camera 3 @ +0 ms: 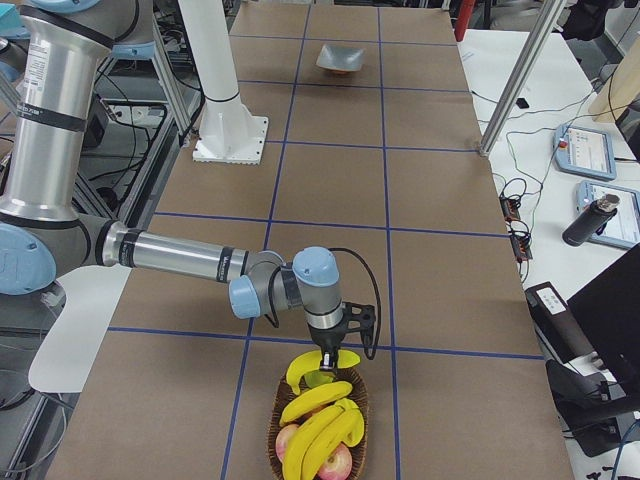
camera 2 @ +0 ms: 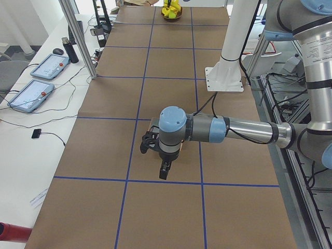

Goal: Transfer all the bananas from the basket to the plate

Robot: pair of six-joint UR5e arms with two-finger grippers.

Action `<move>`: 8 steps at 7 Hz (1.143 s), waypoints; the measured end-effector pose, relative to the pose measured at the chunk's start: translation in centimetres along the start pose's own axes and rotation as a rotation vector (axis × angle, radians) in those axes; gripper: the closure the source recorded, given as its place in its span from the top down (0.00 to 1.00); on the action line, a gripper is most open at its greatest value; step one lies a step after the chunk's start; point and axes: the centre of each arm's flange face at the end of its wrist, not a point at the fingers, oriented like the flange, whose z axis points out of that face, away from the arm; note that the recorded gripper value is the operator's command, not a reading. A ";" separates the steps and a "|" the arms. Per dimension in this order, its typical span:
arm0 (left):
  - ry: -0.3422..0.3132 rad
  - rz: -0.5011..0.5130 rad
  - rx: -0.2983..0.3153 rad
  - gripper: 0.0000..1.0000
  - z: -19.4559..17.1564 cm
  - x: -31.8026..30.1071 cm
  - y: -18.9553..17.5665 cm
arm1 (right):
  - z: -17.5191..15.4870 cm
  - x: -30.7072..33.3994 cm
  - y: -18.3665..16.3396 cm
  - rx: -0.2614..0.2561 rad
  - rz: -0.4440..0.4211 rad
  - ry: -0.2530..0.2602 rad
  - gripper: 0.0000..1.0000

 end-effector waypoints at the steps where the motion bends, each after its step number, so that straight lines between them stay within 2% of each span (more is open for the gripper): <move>1: 0.001 0.000 0.000 1.00 0.0 0.0 0.0 | -3.4 -1.3 -0.5 0.002 -0.011 -0.017 0.00; 3: 0.003 0.017 0.017 1.00 -0.6 0.5 -0.8 | -9.3 -4.8 -2.8 0.022 -0.024 -0.073 0.00; 4: -0.002 0.040 0.043 1.00 -1.3 0.9 -1.7 | -11.1 -6.7 -4.7 0.038 -0.033 -0.127 0.00; 5: -0.012 0.079 0.087 1.00 -2.1 1.4 -2.7 | -12.6 -8.7 -6.8 0.050 -0.026 -0.186 0.00; 7: -0.040 0.215 0.236 1.00 -4.5 3.2 -5.5 | -16.4 -15.3 -11.3 0.065 0.044 -0.309 0.00; 8: -0.024 0.273 0.299 1.00 -6.1 4.7 -7.8 | -18.5 -19.5 -13.3 0.068 0.091 -0.363 0.00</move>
